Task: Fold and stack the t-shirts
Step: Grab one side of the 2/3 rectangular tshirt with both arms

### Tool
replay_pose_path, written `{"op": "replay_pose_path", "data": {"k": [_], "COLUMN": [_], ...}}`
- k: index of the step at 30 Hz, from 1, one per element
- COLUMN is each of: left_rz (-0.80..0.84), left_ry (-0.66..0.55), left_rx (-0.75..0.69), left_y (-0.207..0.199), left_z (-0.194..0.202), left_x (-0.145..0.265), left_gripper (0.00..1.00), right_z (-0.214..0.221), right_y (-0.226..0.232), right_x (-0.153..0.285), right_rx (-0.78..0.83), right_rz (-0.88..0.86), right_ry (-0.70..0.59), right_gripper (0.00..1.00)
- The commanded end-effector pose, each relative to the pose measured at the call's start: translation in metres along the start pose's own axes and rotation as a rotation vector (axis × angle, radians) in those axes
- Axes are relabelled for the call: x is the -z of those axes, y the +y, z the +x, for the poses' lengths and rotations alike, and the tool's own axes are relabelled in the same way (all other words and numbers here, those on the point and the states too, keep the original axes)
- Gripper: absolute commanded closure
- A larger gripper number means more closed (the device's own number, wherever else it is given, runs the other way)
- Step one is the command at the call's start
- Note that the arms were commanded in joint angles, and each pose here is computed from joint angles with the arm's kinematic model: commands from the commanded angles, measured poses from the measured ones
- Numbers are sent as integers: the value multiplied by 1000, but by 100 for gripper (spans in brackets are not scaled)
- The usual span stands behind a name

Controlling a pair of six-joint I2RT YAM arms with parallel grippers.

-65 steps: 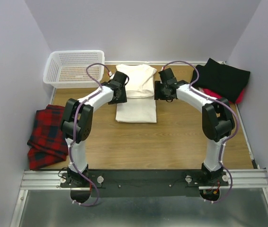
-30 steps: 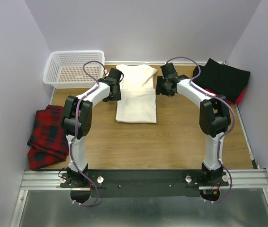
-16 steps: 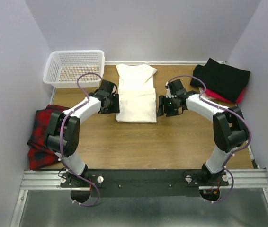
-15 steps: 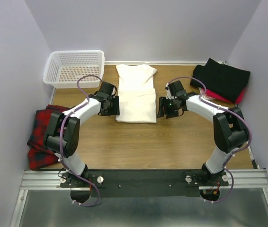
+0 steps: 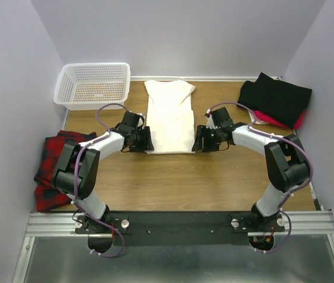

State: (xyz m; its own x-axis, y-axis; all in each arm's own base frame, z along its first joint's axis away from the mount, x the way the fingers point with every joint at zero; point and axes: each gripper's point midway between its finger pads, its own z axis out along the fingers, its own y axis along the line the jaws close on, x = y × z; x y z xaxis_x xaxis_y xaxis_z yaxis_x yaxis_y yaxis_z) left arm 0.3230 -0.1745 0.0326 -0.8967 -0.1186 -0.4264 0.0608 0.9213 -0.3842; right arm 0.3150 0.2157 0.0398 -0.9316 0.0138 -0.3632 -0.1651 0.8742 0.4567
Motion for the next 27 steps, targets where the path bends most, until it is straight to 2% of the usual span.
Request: {"op": "replay_pose_path", "data": {"k": [1,7,13,18,19,20,21,22,23,27], "left_rz": [37,46,43,41,41,42,44,45,46,48], "left_ry": [36,56,81,85,86,87,93,95,97,112], "left_rx": [31,44,80,84,84,84,82,80,80,83], "left_y": [0,1,5,7,7,7,7,7,8,8], "left_z": [18,27,42,45,46,46,48,49,50,57], "left_x": [-7,-6,-9,-10,-11,-11,-11,-12,-12,-5], "left_gripper": [35,35,35,38,42,47,55,82,98,100], "right_z": [1,9,17,27,27,29,31,32,33,41], "right_y": [10,11,12,10,10,10,8,8,9,9], "right_x": [-9,-16,-30,-42,-44,-46,-48,-48,-47,-36], "right_rx": [-18,-35,-57,-63,-64,-66,-72,-75,-77,-84], "right_rz": [-68,-95,-119,-125,-126,-127,-123,-121,-122,-122], "right_ry": [-13,-1,32,54,56,62,72,73,75,70], "right_gripper": [34,36,44,64,68,81,89,98,99,99]}}
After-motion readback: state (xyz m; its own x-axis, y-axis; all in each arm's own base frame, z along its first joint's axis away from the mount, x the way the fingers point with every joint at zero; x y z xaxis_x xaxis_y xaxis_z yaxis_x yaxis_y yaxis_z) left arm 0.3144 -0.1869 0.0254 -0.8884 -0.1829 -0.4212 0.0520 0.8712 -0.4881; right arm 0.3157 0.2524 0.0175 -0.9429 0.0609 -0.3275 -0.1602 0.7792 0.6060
